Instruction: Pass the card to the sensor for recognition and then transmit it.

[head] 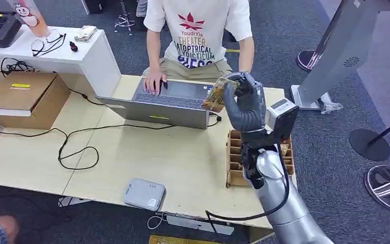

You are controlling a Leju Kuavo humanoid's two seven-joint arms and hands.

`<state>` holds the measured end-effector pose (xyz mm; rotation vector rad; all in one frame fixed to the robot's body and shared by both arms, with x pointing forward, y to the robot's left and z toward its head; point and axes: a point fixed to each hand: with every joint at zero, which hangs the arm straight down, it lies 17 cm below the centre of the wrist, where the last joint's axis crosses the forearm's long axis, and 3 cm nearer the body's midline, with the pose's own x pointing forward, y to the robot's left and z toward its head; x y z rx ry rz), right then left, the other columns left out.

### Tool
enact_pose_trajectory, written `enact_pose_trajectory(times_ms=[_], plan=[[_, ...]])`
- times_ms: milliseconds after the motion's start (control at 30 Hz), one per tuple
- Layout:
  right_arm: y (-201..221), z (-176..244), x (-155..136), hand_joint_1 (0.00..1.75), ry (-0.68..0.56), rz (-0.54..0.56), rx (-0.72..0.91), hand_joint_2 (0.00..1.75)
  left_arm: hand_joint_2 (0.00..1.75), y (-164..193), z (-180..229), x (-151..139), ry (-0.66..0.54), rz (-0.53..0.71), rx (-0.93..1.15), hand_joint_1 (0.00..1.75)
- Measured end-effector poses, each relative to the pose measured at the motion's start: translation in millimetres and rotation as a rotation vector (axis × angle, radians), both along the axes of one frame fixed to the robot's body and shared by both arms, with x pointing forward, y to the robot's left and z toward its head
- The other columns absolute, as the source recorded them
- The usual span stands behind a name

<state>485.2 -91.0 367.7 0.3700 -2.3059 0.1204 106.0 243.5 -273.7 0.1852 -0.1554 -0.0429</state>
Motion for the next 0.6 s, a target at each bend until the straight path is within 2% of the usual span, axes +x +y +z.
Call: enact_pose_trajectory(times_ms=[133,367,467,533,600], plan=[[-39,30,11,1.75,-0.133,-0.331,-0.094,1.75,0.0,-2,1,4,0.006,-0.005,-0.01,0.0],[-70,61,12,1.75,-0.295,-0.638,-0.166,1.75,0.0,0,2,12,0.005,-0.016,-0.009,0.0],[-66,61,8,1.75,-0.358,-0.698,-0.2,1.75,0.0,0,5,24,-0.007,-0.003,-0.012,0.0],[-48,61,1,1.75,-0.434,-0.702,-0.239,1.75,0.0,0,10,46,0.006,0.003,-0.025,0.0],[-38,59,-1,1.75,-0.45,-0.72,-0.256,1.75,0.0,3,18,75,-0.011,0.004,-0.029,0.0]])
